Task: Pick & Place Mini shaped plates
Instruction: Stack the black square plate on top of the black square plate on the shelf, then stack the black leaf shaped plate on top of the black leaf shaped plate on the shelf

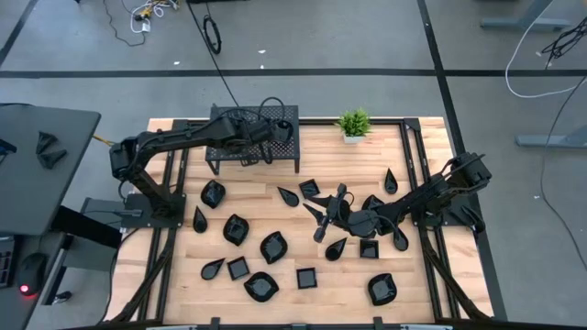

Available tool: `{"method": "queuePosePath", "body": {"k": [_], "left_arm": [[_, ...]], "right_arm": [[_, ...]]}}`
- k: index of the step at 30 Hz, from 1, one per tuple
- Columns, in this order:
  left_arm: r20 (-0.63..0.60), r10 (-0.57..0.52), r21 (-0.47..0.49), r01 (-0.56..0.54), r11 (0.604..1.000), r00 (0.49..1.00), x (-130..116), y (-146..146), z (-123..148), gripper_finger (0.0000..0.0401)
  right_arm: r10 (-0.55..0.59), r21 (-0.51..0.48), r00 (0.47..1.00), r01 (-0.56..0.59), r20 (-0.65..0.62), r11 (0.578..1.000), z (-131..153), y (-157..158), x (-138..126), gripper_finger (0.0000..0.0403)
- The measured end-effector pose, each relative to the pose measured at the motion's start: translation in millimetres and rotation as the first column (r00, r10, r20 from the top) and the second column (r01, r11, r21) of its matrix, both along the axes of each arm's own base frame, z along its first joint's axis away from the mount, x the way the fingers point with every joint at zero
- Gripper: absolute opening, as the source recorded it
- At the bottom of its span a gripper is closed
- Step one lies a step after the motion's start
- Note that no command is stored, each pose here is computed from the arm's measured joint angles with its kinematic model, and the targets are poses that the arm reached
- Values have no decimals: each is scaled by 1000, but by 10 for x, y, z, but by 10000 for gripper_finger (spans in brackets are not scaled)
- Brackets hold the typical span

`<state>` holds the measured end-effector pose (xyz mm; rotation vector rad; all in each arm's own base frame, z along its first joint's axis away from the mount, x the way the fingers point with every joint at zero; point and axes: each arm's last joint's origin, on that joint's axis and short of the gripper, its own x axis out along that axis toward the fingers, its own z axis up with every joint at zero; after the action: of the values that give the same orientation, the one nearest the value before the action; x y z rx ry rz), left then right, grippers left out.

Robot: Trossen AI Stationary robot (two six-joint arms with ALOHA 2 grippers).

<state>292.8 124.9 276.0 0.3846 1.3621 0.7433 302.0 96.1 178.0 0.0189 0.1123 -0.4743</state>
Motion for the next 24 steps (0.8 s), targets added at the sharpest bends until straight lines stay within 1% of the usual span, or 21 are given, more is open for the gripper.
{"method": "queuePosePath", "body": {"k": [3,7,11,14,18,24], "left_arm": [[9,-8,-22,8,1000,1000,4,-5,-4,60],[-8,-15,-27,15,1000,1000,-5,-9,7,85],[-37,-8,-37,6,999,999,-38,-23,133,108],[-13,16,-47,-17,999,1000,-51,-30,240,117],[63,9,-103,-3,995,998,-51,-41,334,111],[220,-13,-140,45,989,975,36,5,301,65]], "right_arm": [[0,3,1000,0,2,1000,0,0,0,103],[0,3,1000,0,2,1000,0,0,0,103],[0,3,1000,0,2,1000,0,0,0,103],[0,3,1000,0,2,1000,0,0,0,103],[0,3,1000,0,2,1000,0,1,0,103],[-3,22,1000,3,2,1000,-11,0,-2,103]]}}
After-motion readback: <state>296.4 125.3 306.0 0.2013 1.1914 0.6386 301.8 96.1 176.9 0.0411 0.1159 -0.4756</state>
